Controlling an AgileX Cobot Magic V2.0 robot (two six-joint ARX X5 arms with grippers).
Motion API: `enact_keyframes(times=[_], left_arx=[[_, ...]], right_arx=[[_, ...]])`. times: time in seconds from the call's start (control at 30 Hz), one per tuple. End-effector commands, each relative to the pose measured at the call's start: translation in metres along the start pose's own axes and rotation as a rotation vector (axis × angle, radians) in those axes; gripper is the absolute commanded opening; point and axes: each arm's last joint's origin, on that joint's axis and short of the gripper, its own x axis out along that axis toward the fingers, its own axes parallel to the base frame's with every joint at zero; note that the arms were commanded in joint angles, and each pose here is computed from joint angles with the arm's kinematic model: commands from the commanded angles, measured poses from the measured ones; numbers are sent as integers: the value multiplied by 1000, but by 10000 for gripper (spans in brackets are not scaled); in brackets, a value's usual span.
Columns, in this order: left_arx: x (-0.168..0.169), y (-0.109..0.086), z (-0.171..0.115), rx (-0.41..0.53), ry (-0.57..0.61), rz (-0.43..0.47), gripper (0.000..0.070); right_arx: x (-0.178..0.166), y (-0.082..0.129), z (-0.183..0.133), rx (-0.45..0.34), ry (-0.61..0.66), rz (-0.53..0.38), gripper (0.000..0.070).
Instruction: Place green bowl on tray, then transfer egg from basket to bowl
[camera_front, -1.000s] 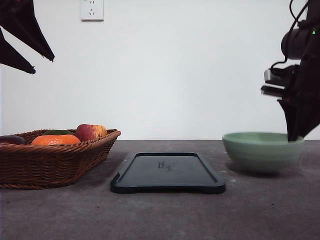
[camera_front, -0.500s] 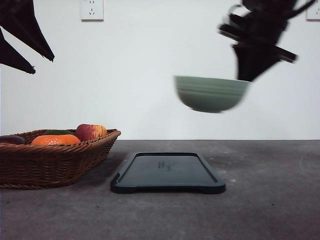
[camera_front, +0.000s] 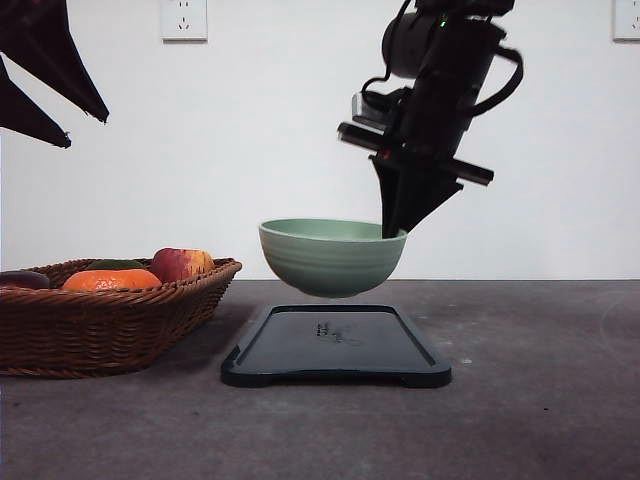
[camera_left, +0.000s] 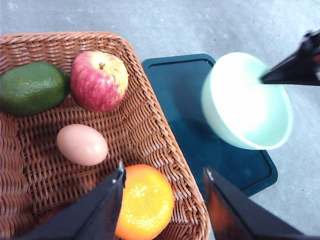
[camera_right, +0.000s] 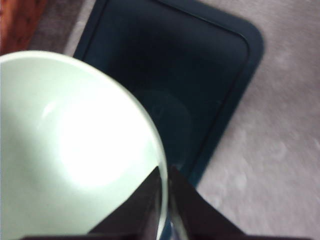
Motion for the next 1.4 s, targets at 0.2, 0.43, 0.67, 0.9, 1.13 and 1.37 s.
enact_keyframes(times=[0.2,0.43,0.67,0.9,1.13,1.37], left_arx=[[-1,-2,7,25,-18,-11,312],[-1,-2,7,24,-19,-11,312],[-1,-2,7,24,-18,-11,312],[-1,-2,7,24,-18,-11,311],[-1,-2,7,24,-19,-11,311],[-1,-2,7,20,-18,-11,311]], right_arx=[[33,0,3,11,39,-20,0],[43,-1,2,15,59,-38,155],[22,5,5,9,48,-34,286],[-37,18,-1,-39,-87,-65,285],[-47,23,-57,-91,-250,-25,284],[-62,17,-123,-116,-373,-2,284]])
